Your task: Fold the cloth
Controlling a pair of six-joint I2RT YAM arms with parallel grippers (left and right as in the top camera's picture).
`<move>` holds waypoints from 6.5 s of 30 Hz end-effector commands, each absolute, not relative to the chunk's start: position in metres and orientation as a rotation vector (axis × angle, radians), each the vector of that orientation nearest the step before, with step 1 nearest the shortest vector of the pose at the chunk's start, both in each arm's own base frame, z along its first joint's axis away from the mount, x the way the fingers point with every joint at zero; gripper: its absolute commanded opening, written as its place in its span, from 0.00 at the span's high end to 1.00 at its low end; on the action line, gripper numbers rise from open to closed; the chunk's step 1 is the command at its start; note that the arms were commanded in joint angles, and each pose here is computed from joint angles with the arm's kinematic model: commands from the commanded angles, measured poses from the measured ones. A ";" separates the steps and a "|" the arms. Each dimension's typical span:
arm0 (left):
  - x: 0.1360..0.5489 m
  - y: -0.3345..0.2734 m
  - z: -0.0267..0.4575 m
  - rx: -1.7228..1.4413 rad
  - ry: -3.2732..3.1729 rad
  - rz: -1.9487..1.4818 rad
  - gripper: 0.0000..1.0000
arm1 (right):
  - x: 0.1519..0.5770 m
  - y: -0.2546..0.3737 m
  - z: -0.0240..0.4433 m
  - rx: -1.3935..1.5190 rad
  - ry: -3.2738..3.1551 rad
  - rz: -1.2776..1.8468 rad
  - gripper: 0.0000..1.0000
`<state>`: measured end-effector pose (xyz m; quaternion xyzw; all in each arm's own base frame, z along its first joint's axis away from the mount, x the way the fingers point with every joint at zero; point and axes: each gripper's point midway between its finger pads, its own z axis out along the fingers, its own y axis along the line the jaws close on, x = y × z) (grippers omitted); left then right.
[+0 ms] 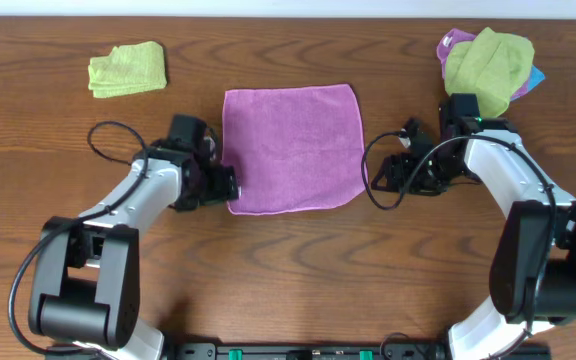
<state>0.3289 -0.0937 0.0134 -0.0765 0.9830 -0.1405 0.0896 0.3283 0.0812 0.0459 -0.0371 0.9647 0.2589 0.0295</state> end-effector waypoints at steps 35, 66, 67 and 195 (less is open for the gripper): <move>0.337 -0.120 0.022 -0.217 2.853 -1.008 0.25 | 0.360 0.100 0.016 -0.130 2.677 1.360 0.37; 0.342 -0.127 0.012 -0.245 2.840 -1.077 0.58 | 0.349 0.129 0.000 -0.191 2.728 1.411 0.69; 0.342 -0.127 0.012 -0.245 2.840 -1.078 0.69 | 0.349 0.129 0.000 -0.191 2.728 1.411 0.87; 0.554 -0.135 0.055 -0.076 2.374 -0.900 0.05 | 0.536 0.100 0.060 0.190 2.387 0.929 0.23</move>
